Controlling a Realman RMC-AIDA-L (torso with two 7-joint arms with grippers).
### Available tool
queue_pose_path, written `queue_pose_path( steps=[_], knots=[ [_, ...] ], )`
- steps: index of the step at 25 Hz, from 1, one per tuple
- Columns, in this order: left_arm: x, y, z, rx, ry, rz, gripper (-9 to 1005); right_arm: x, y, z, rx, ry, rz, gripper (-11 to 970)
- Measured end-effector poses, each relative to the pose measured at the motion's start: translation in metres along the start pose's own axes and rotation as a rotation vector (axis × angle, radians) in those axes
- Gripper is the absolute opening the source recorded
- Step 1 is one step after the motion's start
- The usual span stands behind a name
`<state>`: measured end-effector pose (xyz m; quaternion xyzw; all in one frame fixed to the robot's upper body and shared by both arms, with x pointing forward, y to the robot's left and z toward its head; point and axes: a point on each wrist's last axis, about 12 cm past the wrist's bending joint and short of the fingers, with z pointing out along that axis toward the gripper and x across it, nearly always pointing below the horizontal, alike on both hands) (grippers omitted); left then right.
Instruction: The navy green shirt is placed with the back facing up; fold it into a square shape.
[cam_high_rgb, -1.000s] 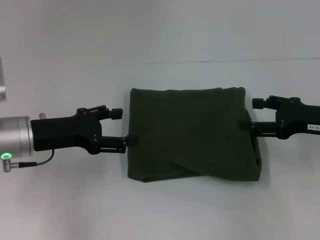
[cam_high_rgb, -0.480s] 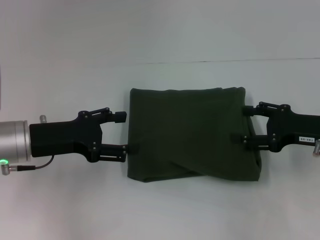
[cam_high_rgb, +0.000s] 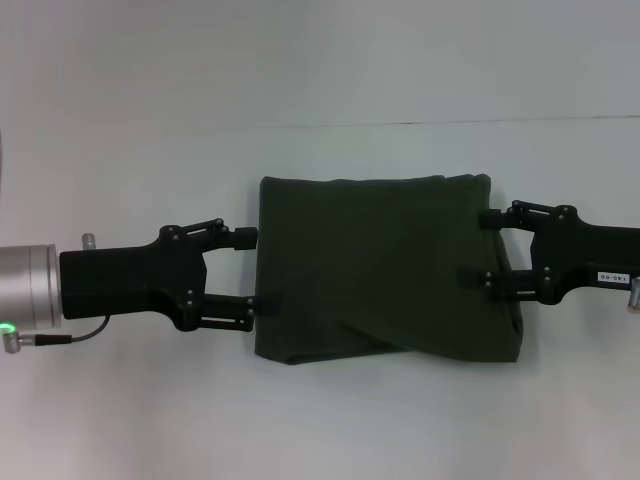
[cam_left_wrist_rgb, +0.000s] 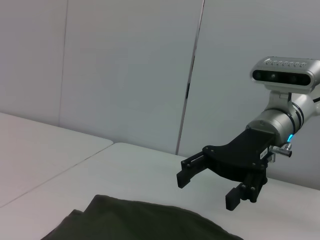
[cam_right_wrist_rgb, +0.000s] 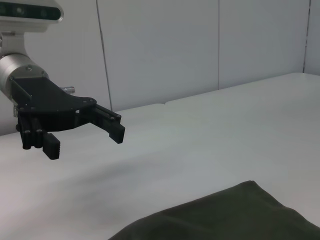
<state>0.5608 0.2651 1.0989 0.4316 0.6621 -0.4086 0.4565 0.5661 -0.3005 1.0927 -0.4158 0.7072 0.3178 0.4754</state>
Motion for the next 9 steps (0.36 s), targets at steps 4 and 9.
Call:
queue_pose_path(
  steps=[4,9],
  knots=[
    [-0.0001,0.0001,-0.0002,0.001,0.002,0.001,947,-0.0005,0.0001,-0.0009,-0.005,0.0,-0.002,915],
    [0.0,-0.0001,-0.0001,0.003,0.004,0.002,947,-0.0005,0.0,-0.0013,-0.007,0.0,-0.003,915]
  ],
)
